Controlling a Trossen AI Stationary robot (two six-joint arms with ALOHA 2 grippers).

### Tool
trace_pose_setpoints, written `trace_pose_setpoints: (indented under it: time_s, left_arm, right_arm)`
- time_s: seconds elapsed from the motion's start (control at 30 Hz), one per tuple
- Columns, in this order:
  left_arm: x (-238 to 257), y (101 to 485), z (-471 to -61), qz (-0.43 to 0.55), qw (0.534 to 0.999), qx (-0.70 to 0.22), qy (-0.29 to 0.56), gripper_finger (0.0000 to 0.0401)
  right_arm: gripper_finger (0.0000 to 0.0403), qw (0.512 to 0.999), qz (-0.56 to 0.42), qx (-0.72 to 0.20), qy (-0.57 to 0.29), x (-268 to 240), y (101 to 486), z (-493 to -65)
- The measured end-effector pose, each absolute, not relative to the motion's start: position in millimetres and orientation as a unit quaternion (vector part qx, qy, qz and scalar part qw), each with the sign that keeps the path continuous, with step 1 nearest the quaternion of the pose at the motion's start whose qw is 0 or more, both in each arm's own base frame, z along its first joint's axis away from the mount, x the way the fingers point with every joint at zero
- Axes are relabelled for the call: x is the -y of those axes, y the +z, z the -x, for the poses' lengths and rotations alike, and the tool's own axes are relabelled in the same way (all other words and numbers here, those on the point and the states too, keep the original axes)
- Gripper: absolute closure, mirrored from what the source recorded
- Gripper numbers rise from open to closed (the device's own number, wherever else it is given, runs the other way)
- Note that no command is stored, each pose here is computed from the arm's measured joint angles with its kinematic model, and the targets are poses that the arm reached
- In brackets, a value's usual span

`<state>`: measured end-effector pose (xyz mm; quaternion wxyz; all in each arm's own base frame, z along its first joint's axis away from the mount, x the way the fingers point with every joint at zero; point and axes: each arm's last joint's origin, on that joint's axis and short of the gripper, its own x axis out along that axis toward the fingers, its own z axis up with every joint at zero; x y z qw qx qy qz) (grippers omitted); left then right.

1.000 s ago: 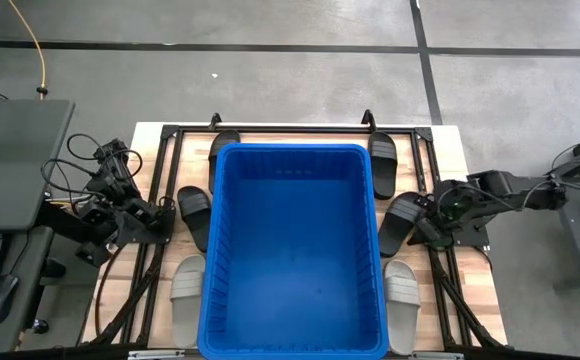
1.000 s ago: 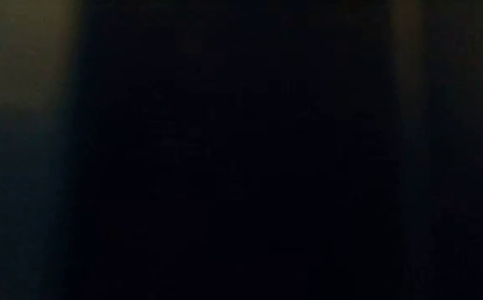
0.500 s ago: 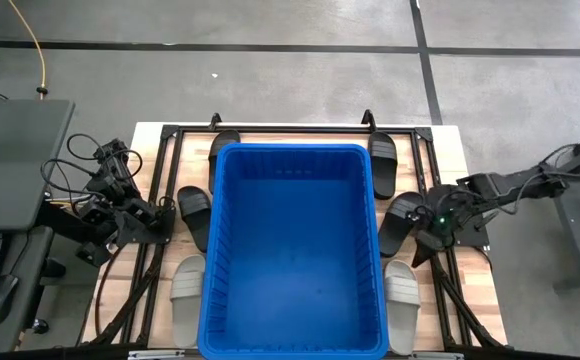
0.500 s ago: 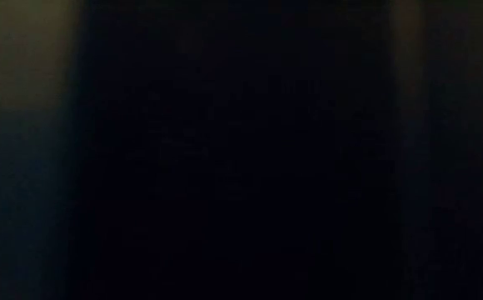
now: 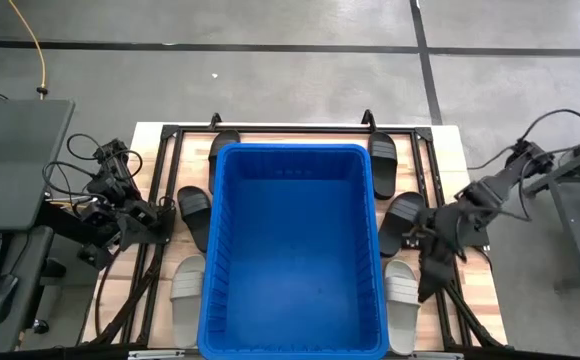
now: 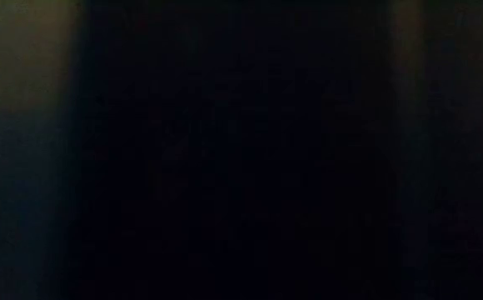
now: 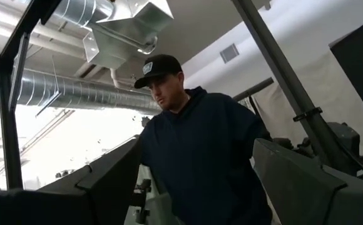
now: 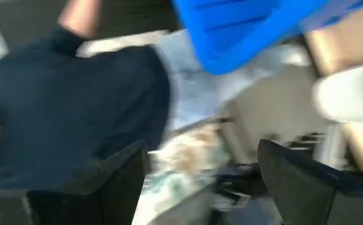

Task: Pick and place slides into bin
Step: Put the gray slider into the blue bin

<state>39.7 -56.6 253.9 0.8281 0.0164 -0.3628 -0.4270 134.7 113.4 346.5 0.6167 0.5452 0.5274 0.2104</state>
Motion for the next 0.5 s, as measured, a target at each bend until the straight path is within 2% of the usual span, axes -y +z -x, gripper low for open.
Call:
trace_pose_setpoints:
  time_s: [0.1, 0.2, 0.3, 0.4, 0.5]
  left_arm:
    - [56.6, 253.9, -39.7, -0.016, 0.828, 0.363, -0.427, 0.0103]
    - [56.9, 253.3, -40.0, -0.017, 0.829, 0.359, -0.428, 0.0103]
    - [57.3, 252.6, -40.3, -0.018, 0.830, 0.355, -0.430, 0.0103]
    - [57.2, 252.7, -40.3, -0.010, 0.830, 0.352, -0.433, 0.0103]
    - [57.3, 252.7, -40.3, 0.002, 0.830, 0.345, -0.438, 0.0103]
  right_arm:
    - [0.0111, 0.667, -0.469, -0.555, 0.166, -135.7, 356.4, -147.1]
    - [0.0111, 0.694, -0.381, -0.602, 0.102, -161.4, 353.5, -154.7]
    - [0.0111, 0.720, -0.313, -0.612, 0.093, -195.2, 354.4, -161.0]
    - [0.0111, 0.727, -0.227, -0.645, 0.062, -229.3, 338.7, -160.6]
    - [0.0111, 0.714, -0.169, -0.678, 0.032, -254.6, 328.1, -155.2]
